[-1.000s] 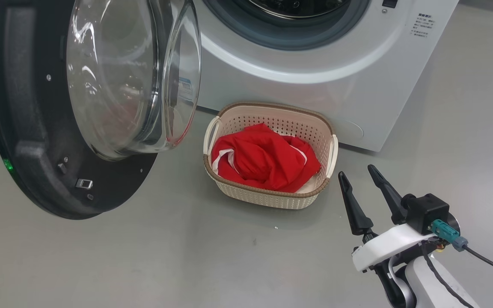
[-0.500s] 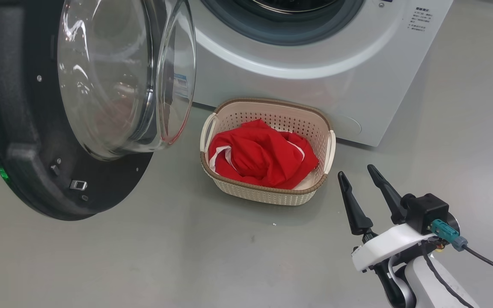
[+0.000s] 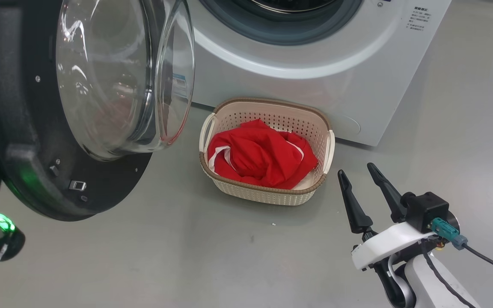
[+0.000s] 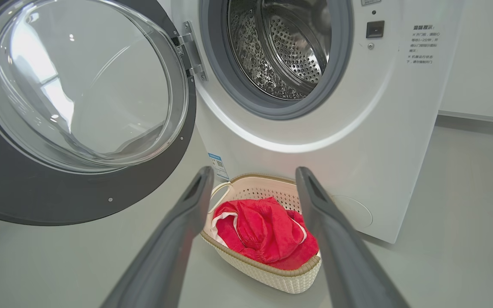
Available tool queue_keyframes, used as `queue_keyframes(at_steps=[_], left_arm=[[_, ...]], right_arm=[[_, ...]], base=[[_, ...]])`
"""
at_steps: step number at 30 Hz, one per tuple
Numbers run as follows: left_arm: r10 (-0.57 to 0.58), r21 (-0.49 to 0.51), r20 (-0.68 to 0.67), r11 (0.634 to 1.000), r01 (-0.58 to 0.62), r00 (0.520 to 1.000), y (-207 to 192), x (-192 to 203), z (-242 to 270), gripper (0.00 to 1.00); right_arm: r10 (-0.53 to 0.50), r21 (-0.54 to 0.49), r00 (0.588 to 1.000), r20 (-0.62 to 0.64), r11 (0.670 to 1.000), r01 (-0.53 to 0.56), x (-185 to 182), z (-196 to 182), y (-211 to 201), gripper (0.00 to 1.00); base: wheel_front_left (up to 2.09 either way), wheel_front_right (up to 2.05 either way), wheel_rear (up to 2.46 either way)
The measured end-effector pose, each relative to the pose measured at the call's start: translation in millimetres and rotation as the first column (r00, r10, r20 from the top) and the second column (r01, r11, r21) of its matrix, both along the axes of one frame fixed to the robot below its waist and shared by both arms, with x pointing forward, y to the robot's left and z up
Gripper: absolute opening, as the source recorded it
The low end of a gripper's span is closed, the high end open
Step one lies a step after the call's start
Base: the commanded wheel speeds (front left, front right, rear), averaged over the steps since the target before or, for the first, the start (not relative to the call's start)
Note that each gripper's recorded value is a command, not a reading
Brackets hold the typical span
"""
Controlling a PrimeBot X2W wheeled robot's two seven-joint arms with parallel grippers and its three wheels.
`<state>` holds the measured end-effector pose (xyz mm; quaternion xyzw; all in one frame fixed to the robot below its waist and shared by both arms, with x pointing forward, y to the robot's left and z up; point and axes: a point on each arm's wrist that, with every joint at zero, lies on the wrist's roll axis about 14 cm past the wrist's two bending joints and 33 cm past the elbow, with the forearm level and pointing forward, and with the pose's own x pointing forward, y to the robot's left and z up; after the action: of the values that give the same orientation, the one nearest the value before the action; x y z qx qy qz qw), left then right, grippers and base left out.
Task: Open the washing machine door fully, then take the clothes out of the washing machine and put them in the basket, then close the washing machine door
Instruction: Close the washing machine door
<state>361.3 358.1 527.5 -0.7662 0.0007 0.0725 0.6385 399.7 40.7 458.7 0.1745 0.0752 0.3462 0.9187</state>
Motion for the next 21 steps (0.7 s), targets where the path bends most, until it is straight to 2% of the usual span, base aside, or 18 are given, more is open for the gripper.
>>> queue_keyframes(at_steps=[14, 21], left_arm=[[-0.222, -0.055, 0.039, 0.973, 0.224, 0.974, -52.1, -1.8, -2.4, 0.0], [-0.267, -0.062, 0.07, 0.96, 0.272, 0.961, -65.1, -2.2, 2.8, 0.0]], right_arm=[[0.014, -0.002, 1.0, 0.008, 1.0, -0.014, -3.6, 3.1, 3.9, 1.0], [0.018, -0.003, 1.0, 0.011, 1.0, -0.018, -6.2, 4.4, 4.5, 1.0]], base=[[0.0, 0.0, 0.0], [0.0, 0.0, 0.0]])
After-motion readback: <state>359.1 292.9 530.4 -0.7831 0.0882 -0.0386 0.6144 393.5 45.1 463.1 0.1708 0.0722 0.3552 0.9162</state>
